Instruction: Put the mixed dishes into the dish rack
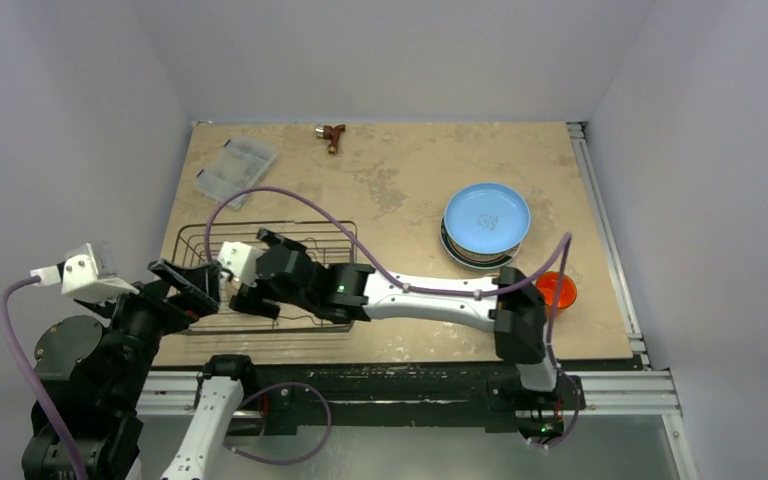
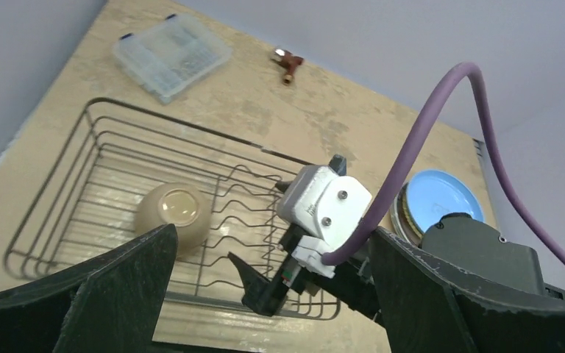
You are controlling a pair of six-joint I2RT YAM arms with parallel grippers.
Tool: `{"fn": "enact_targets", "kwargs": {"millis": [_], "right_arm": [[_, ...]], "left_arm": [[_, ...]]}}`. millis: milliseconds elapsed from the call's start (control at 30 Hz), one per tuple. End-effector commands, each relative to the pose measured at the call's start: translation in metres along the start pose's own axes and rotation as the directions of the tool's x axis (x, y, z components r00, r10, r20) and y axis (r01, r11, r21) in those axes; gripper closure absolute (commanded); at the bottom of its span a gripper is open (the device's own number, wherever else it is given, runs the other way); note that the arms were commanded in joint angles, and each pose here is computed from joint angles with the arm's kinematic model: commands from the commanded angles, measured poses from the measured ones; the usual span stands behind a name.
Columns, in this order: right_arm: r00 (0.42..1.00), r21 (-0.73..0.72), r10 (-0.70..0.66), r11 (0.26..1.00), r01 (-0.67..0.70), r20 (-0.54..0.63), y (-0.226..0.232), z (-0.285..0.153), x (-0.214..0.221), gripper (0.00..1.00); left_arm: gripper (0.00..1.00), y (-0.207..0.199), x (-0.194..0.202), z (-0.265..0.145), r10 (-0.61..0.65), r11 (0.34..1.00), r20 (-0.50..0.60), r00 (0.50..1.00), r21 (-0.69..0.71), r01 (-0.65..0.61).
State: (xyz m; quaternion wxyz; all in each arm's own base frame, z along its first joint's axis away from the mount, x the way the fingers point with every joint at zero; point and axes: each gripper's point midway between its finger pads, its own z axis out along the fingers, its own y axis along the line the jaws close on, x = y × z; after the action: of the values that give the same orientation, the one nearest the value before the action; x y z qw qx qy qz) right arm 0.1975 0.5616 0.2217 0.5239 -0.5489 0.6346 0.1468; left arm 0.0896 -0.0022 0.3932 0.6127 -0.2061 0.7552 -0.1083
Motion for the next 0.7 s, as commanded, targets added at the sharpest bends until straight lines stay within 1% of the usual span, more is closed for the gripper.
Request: {"fn": "enact_targets", "kwargs": {"millis": [0, 67, 133, 233, 333, 467, 533, 667], "right_arm": [[0.959, 0.000, 0.274, 0.961, -0.275, 0.075, -0.011, -0.046, -0.002, 0.05], [0.919, 0.007, 0.390, 0.920, -0.392, 0.062, -0.017, -0.061, 0.014, 0.09], [0.863, -0.030, 0.502, 0.865, -0.501, 0.062, -0.018, -0.076, 0.026, 0.11], [0.814, -0.039, 0.577, 0.816, -0.576, 0.069, -0.026, -0.100, 0.049, 0.12], [0.788, -0.024, 0.611, 0.791, -0.611, 0.077, -0.037, -0.118, 0.063, 0.12], [0.762, -0.002, 0.638, 0.767, -0.642, 0.110, -0.049, -0.127, 0.071, 0.12], [0.743, -0.001, 0.660, 0.748, -0.664, 0.113, -0.050, -0.125, 0.075, 0.15], [0.716, -0.005, 0.691, 0.720, -0.694, 0.102, -0.045, -0.114, 0.077, 0.21]], "left_arm": [[0.00, -0.010, 0.010, 0.012, 0.050, 0.996, -0.027, 0.998, 0.073, -0.048], [0.00, -0.003, 0.022, 0.025, 0.065, 0.997, -0.059, 0.996, 0.050, -0.062], [0.00, 0.007, 0.044, 0.046, 0.082, 0.997, -0.149, 0.986, 0.013, -0.080], [0.00, 0.026, 0.082, 0.073, 0.061, 0.993, -0.297, 0.953, -0.078, -0.087], [0.00, 0.049, 0.124, 0.097, 0.006, 0.981, -0.395, 0.919, -0.173, -0.081], [0.00, 0.062, 0.152, 0.123, -0.053, 0.969, -0.439, 0.897, -0.241, -0.061], [0.04, 0.062, 0.160, 0.135, -0.071, 0.966, -0.463, 0.884, -0.253, -0.055], [0.17, 0.060, 0.172, 0.151, -0.102, 0.965, -0.503, 0.858, -0.261, -0.038]]}}
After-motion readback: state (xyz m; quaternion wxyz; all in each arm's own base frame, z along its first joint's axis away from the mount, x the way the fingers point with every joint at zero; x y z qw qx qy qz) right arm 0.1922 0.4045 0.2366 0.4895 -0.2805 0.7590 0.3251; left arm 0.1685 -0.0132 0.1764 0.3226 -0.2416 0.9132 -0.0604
